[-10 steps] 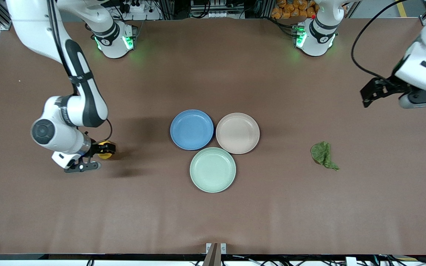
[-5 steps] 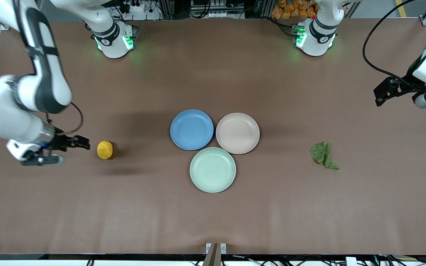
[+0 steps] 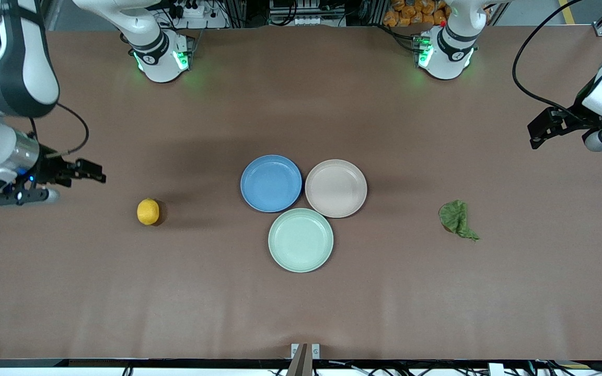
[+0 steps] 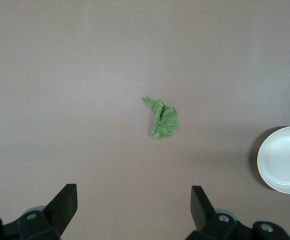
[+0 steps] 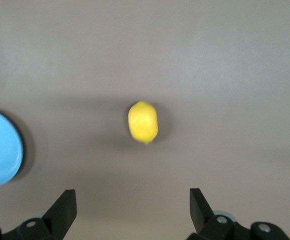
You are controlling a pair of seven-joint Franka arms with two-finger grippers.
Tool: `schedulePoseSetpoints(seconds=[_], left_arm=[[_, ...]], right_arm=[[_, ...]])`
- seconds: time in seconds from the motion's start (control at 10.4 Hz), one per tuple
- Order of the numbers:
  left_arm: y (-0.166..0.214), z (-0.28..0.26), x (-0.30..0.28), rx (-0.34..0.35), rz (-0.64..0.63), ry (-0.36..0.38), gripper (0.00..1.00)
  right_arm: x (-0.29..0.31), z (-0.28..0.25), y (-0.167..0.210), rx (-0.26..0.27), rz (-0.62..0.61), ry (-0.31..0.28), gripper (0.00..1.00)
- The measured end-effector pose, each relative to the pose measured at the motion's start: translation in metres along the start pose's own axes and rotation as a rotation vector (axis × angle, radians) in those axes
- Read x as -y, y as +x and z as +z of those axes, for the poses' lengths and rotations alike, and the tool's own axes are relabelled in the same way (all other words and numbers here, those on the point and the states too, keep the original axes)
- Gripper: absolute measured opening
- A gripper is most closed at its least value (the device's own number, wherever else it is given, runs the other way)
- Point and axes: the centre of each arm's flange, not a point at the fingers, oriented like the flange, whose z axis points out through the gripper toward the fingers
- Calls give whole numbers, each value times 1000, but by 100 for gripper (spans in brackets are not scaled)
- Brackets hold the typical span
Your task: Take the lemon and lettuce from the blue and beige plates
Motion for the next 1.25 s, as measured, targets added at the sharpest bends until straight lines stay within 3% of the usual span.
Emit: schedulePoseSetpoints(seconds=[0.1, 0.29, 0.68, 0.96, 1.25], left_arm=[[0, -1, -1, -1, 5, 0, 100], [-2, -3, -4, -1, 8, -33, 100], [-2, -5, 3, 6, -16, -98, 100], [-2, -6, 6, 2, 9, -98, 100], [-1, -9, 8, -4, 10, -98, 100]], right_arm=[[13, -22, -11, 36, 17, -5, 100], [37, -67, -28, 56, 17, -32, 100], [50, -123, -36, 4, 0, -55, 100], [44, -138, -43, 25, 9, -102, 100], [43, -149, -45, 16, 11, -113, 100]])
